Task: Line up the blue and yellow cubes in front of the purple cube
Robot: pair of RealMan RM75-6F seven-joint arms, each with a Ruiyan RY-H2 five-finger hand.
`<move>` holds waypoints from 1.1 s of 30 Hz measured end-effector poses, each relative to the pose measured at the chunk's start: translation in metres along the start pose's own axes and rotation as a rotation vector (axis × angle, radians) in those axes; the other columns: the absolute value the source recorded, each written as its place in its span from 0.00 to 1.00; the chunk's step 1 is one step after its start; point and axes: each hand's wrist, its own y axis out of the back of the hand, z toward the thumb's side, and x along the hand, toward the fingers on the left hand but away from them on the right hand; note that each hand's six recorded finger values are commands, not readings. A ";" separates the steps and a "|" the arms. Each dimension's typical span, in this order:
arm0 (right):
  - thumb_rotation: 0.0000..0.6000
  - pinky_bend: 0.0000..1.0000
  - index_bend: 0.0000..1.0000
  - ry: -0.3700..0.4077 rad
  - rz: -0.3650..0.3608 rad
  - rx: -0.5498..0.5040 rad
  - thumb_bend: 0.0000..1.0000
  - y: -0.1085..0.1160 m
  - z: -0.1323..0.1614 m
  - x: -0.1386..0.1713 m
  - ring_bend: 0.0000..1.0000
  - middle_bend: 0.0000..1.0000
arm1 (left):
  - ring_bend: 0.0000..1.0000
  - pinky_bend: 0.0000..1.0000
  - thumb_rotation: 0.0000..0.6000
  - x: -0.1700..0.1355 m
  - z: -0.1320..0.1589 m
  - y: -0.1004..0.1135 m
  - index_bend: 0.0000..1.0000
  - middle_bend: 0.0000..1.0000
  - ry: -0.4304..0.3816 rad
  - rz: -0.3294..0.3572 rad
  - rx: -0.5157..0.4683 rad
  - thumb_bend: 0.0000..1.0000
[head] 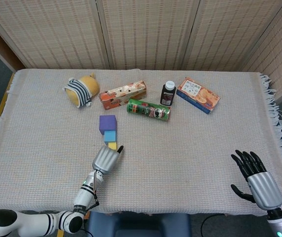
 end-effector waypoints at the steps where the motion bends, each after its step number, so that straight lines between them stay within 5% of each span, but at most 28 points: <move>1: 0.91 0.00 0.00 0.001 0.002 -0.001 0.03 0.000 0.000 0.000 0.00 0.00 | 1.00 1.00 1.00 0.000 -0.001 0.000 0.24 1.00 0.002 0.000 0.008 0.45; 33: 0.91 0.00 0.00 0.002 0.037 -0.005 0.03 -0.004 0.002 0.001 0.00 0.00 | 1.00 1.00 1.00 -0.002 -0.014 -0.006 0.28 1.00 0.043 -0.015 0.051 0.45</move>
